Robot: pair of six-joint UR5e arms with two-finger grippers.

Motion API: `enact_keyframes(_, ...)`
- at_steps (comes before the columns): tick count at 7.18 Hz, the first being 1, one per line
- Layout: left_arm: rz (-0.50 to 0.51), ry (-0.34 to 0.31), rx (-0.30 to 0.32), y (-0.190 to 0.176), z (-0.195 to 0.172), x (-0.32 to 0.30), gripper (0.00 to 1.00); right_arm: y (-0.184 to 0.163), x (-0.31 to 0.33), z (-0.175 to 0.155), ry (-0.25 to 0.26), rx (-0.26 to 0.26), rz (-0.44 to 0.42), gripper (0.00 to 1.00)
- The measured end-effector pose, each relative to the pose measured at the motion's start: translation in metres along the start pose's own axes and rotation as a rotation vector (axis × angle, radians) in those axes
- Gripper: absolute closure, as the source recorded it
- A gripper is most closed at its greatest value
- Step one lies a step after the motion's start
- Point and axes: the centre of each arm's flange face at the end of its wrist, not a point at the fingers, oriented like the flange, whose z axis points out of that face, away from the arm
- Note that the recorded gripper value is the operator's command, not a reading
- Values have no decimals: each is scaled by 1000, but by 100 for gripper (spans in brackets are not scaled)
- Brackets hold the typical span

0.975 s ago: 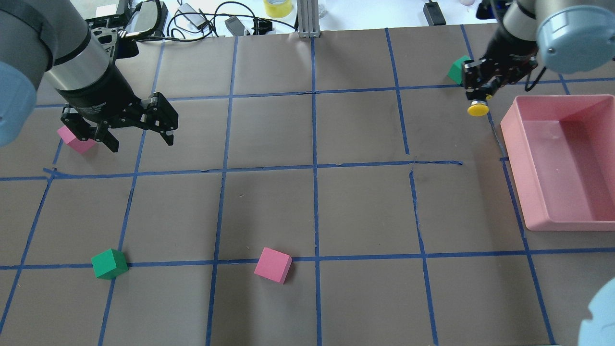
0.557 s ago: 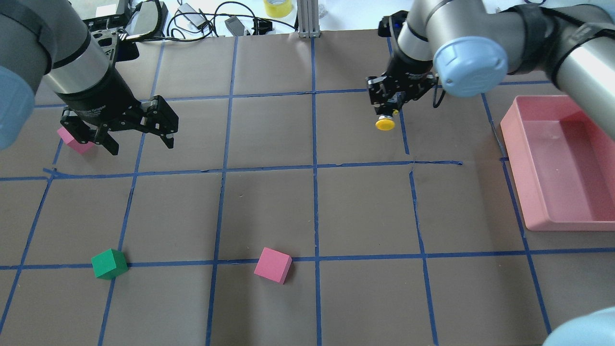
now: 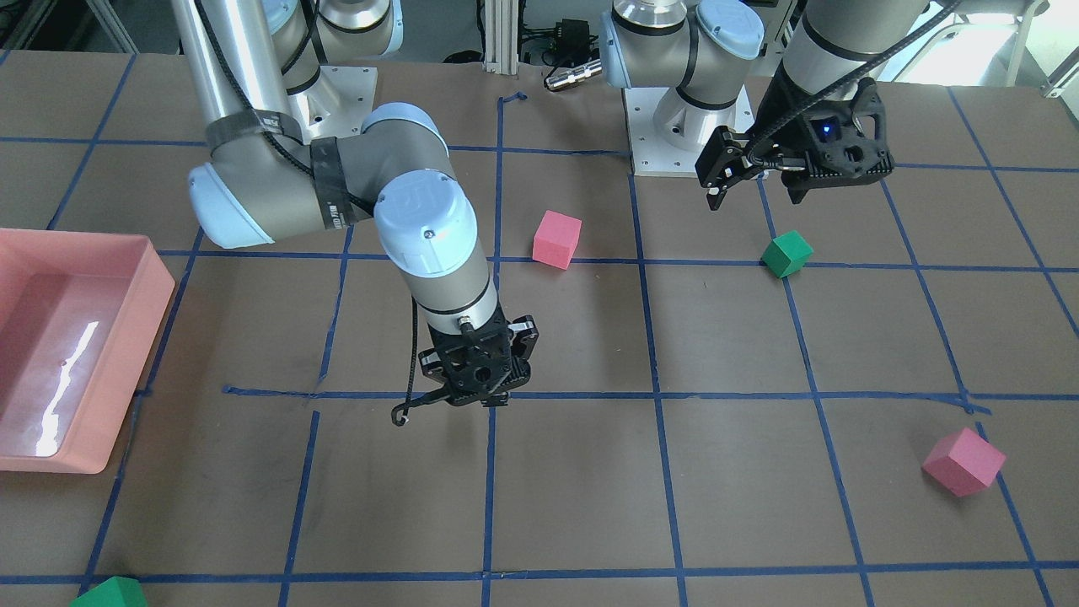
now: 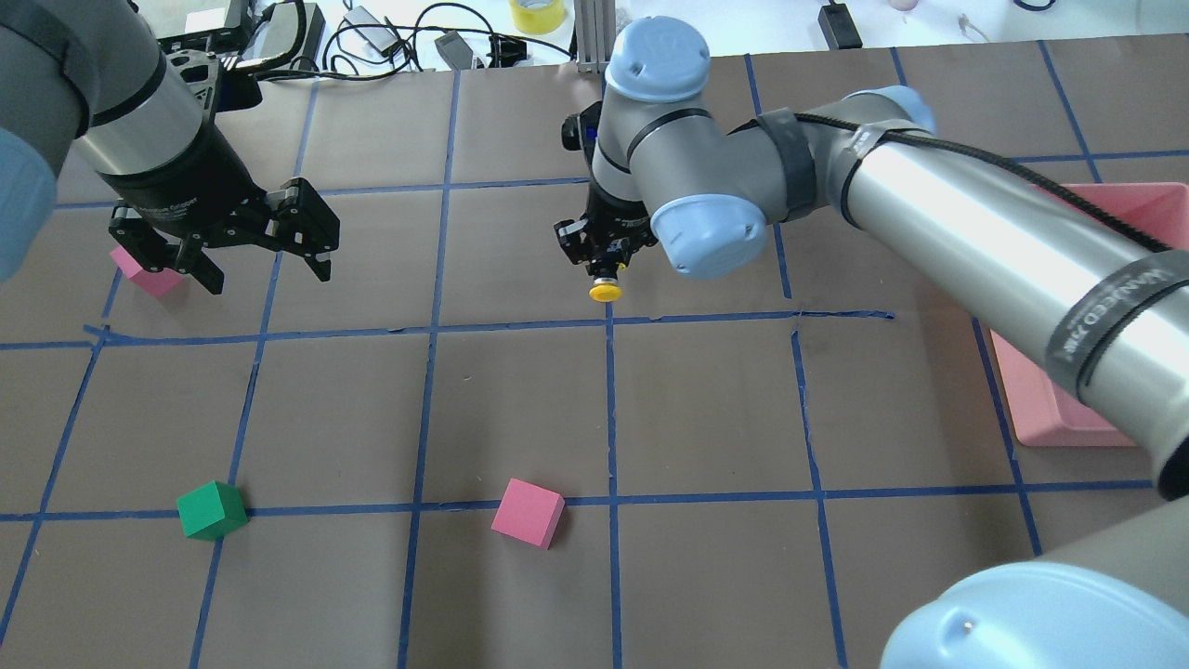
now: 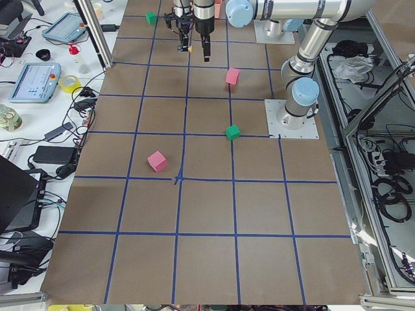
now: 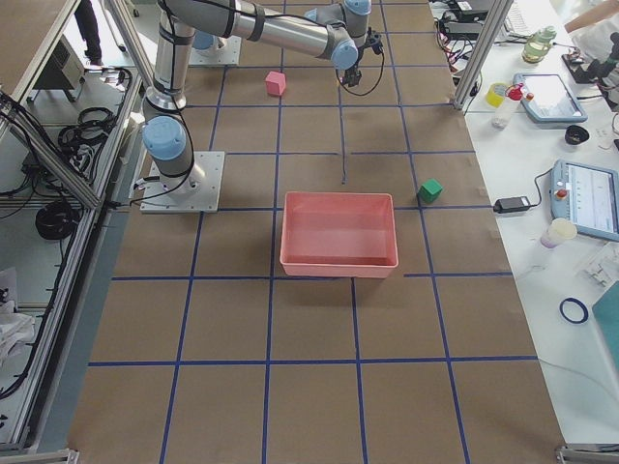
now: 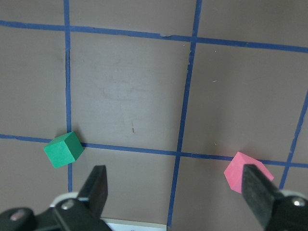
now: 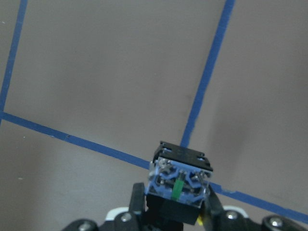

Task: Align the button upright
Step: 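Lift the switch out of the bin with the right gripper toward table center, then set the switch on its side on the table while the left arm approaches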

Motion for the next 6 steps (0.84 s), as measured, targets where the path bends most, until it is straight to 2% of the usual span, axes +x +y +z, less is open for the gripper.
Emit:
enact_keyframes(2, 6, 2, -16, 2, 6, 1, 0, -1, -23, 41, 21, 5, -42, 98)
enact_keyframes(3, 13, 2, -16, 5, 9, 2, 0, -1, -24, 56, 35, -3, -48, 90)
enact_keyframes(5, 19, 4, -13, 20, 13, 2, 0, 0, -21, 72, 65, -16, -48, 68)
enact_keyframes(6, 17, 15, -13, 34, 17, 3, 0, 1, -20, 78, 75, -24, -47, 50)
